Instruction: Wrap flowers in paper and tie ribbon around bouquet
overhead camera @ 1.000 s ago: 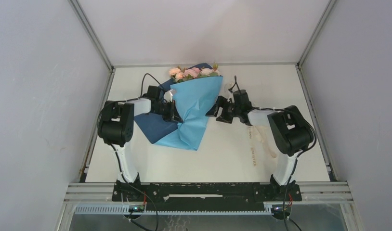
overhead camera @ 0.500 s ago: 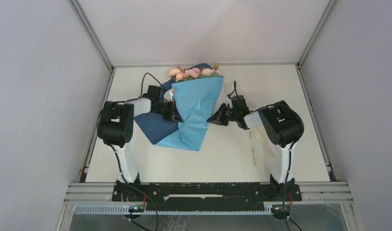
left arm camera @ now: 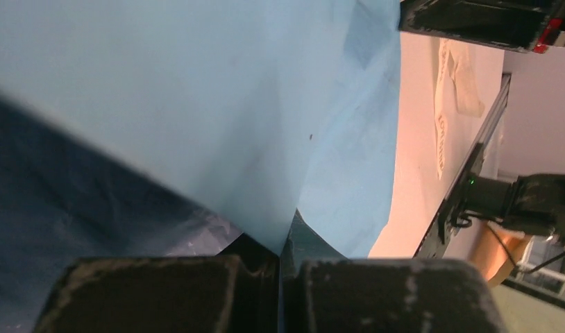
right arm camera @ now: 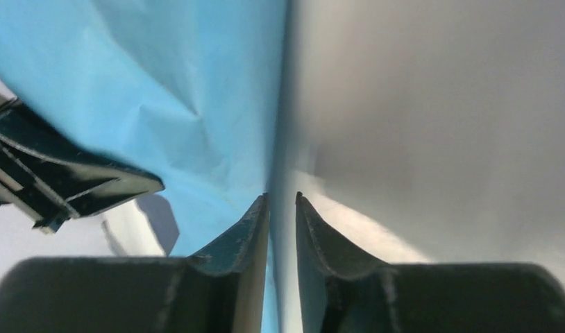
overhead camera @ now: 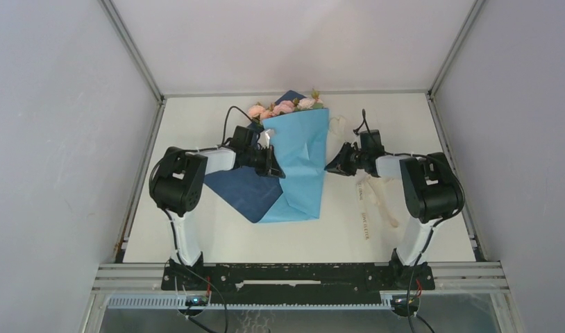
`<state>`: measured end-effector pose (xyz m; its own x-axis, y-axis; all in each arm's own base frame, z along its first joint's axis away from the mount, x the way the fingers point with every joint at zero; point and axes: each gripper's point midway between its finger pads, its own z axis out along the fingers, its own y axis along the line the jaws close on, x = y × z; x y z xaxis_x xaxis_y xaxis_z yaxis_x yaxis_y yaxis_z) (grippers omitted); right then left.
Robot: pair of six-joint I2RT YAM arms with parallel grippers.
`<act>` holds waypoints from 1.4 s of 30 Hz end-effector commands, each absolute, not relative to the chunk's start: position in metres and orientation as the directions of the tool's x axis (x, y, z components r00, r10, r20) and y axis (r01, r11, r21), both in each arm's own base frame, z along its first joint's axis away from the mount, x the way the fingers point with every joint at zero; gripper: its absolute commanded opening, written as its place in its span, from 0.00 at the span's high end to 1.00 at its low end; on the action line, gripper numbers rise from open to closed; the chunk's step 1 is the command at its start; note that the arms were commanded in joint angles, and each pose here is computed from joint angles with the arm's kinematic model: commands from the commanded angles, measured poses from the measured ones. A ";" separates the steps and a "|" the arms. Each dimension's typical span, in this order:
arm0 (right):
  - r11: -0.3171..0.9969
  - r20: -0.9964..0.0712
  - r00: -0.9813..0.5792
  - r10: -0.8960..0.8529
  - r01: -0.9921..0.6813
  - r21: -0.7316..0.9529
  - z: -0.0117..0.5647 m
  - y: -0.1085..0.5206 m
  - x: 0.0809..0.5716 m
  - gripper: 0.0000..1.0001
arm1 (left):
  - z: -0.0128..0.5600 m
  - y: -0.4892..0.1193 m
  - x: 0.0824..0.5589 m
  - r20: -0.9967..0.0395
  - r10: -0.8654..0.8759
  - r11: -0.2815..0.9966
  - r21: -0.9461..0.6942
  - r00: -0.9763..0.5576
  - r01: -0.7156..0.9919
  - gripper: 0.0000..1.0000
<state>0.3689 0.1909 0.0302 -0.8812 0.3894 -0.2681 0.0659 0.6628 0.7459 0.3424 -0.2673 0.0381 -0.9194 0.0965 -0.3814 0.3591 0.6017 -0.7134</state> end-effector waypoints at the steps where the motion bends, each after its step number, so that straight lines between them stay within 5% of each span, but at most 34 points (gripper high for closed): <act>1: 0.802 -0.394 -0.860 0.323 0.028 0.597 0.046 0.162 0.378 0.67 | 0.046 -0.267 0.364 -0.422 -0.059 0.605 -0.736 -0.905 0.304 1.00; 5: 0.876 -0.508 -0.830 0.230 -0.050 0.479 0.077 0.171 0.361 0.62 | 0.037 -0.265 0.361 -0.389 -0.076 0.617 -0.742 -0.918 0.263 1.00; 8: 0.832 -0.562 -0.817 0.130 -0.219 0.510 0.101 0.225 0.335 0.67 | 0.031 -0.264 0.359 -0.371 -0.081 0.628 -0.739 -0.925 0.242 1.00; 14: 0.649 -0.417 -0.909 0.029 -0.300 0.699 0.076 0.315 0.290 0.90 | 0.030 -0.259 0.358 -0.374 -0.082 0.651 -0.722 -0.924 0.234 1.00; 19: 0.621 -0.304 -0.953 0.004 -0.236 0.748 0.035 0.335 0.277 0.98 | 0.040 -0.254 0.359 -0.402 -0.077 0.678 -0.692 -0.912 0.248 1.00; 21: 0.647 -0.275 -0.961 0.013 -0.202 0.735 0.019 0.330 0.276 1.00 | 0.050 -0.249 0.360 -0.421 -0.054 0.692 -0.670 -0.905 0.270 0.90; 27: 0.697 -0.260 -0.965 0.026 -0.169 0.697 0.005 0.321 0.273 1.00 | 0.096 -0.179 0.369 -0.462 -0.076 0.782 -0.578 -0.884 0.235 0.35; 32: 0.690 -0.286 -0.958 0.022 -0.192 0.698 0.010 0.323 0.272 1.00 | 0.086 -0.046 0.379 -0.460 -0.317 0.901 -0.419 -0.830 -0.112 0.02; 37: 0.672 -0.291 -0.957 0.008 -0.210 0.710 0.008 0.328 0.271 1.00 | 0.045 0.020 0.371 -0.357 -0.467 0.873 -0.330 -0.809 -0.358 0.00; 42: 0.666 -0.279 -0.960 0.007 -0.204 0.718 0.004 0.326 0.272 1.00 | 0.016 -0.011 0.377 -0.194 -0.502 0.815 -0.434 -0.843 -0.385 0.00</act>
